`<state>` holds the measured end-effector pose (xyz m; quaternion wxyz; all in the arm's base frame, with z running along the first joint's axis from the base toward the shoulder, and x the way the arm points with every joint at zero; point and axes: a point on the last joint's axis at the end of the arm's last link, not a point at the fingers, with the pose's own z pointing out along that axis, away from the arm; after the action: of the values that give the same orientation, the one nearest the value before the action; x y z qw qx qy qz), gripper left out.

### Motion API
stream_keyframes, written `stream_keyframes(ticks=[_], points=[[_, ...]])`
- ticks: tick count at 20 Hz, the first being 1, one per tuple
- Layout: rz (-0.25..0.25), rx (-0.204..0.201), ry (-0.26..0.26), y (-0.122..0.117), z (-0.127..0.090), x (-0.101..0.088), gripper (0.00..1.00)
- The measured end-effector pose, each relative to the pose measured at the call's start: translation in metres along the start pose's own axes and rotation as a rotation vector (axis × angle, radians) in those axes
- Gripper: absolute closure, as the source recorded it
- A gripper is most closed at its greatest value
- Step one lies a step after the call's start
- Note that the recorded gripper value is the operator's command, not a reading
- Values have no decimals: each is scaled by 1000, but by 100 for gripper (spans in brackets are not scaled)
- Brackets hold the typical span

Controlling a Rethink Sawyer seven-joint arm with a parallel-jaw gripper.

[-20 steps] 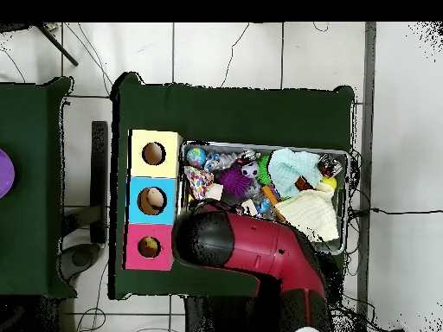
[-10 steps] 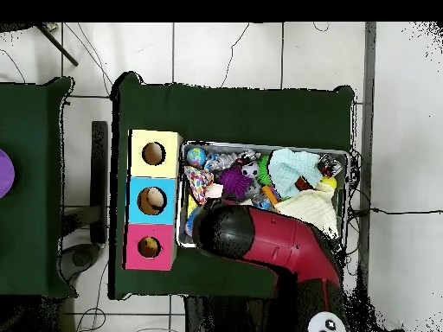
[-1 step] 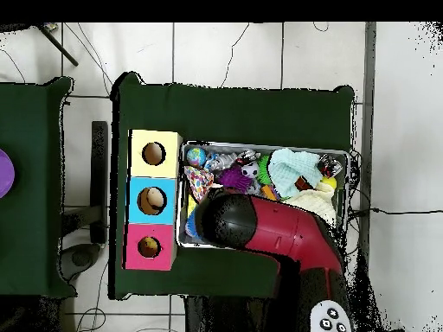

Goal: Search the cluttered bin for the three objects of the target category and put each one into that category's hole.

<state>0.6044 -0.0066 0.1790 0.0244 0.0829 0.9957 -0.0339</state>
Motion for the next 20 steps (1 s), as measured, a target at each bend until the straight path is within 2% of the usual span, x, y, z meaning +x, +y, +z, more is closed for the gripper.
stream_keyframes(ticks=[10, 20], points=[[-10, 3, -35, 4, -11, -20, 0], [-14, 1, -14, 5, -27, -39, 0]])
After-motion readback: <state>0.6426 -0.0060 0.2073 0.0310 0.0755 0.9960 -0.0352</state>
